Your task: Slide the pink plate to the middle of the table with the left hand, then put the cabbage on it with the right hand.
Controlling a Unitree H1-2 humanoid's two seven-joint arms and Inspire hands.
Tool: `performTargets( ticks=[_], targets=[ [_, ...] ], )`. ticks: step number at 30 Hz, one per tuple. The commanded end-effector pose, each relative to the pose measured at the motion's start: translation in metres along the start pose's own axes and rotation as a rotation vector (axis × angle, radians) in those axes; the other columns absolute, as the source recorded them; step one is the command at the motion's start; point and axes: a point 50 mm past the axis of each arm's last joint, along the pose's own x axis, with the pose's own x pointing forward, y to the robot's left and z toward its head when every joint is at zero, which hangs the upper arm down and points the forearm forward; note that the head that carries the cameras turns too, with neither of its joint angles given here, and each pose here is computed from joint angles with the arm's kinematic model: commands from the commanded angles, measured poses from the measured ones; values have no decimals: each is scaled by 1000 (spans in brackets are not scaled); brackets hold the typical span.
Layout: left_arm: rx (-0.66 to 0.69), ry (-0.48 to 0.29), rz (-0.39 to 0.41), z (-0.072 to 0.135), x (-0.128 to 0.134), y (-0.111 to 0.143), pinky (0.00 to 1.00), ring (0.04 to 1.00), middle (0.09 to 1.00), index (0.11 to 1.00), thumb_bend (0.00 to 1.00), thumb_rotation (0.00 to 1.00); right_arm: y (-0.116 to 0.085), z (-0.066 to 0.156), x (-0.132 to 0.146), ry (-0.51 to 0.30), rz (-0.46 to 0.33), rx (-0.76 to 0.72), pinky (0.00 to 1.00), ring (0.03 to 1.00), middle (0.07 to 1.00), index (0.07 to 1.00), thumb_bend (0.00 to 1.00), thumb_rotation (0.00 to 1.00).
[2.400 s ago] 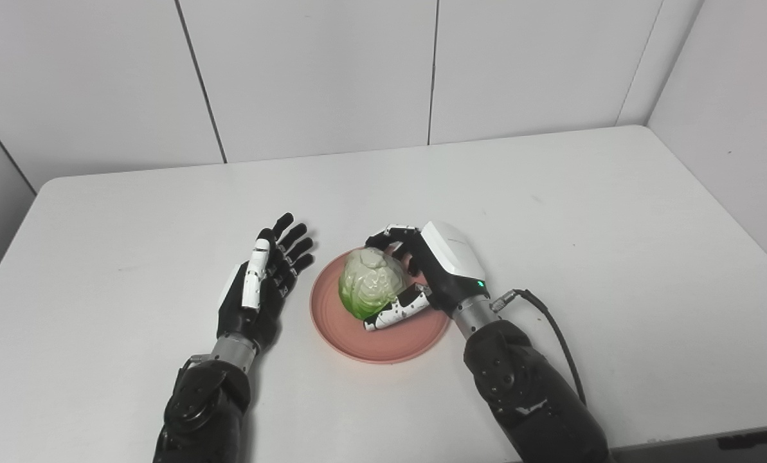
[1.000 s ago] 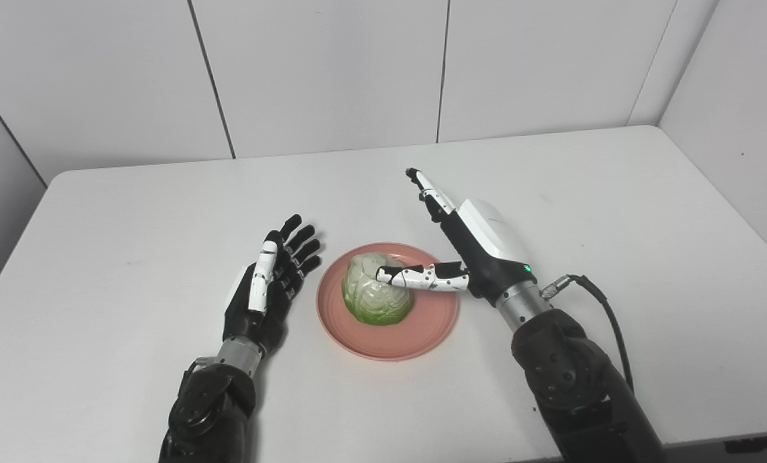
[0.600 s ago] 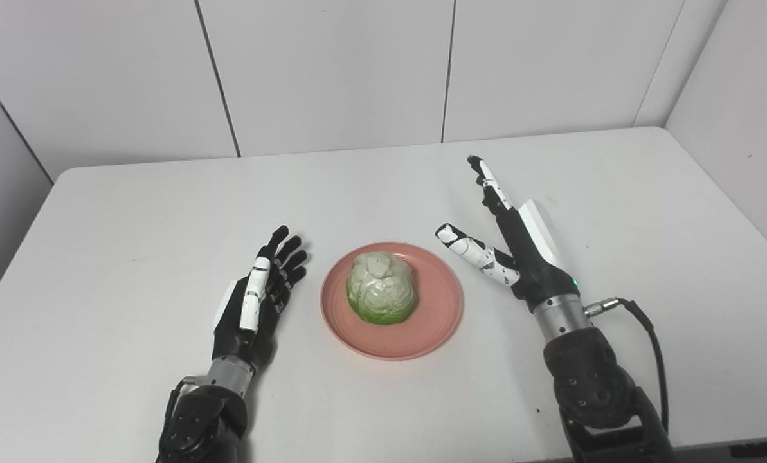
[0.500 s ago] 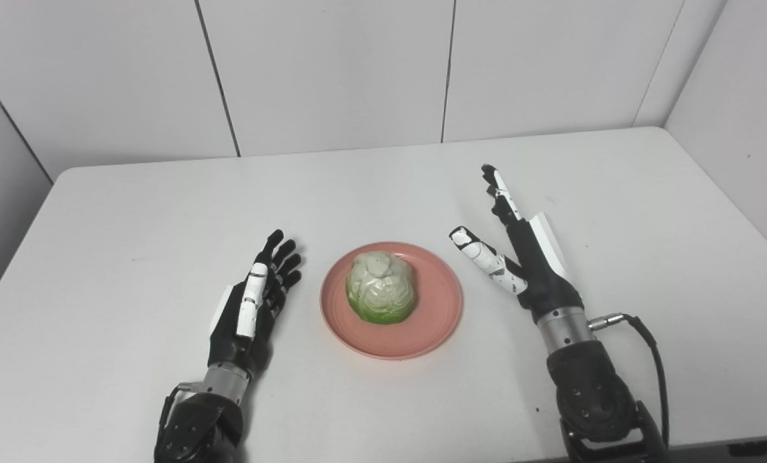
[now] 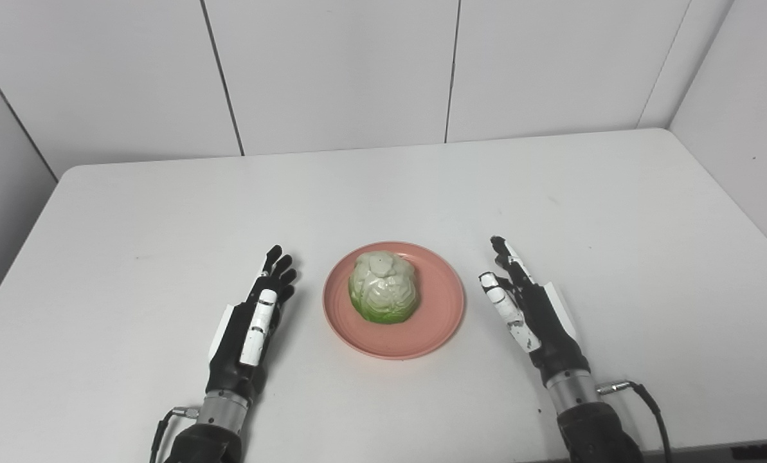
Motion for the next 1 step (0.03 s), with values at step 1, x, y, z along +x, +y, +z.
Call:
performTargets(
  ticks=[1],
  targets=[
    [9,28,24,-13,-12,2,964,965,974,966,492,997,-3,8,2,-98,-14,0,889,929,923,914,251,1000]
  ],
)
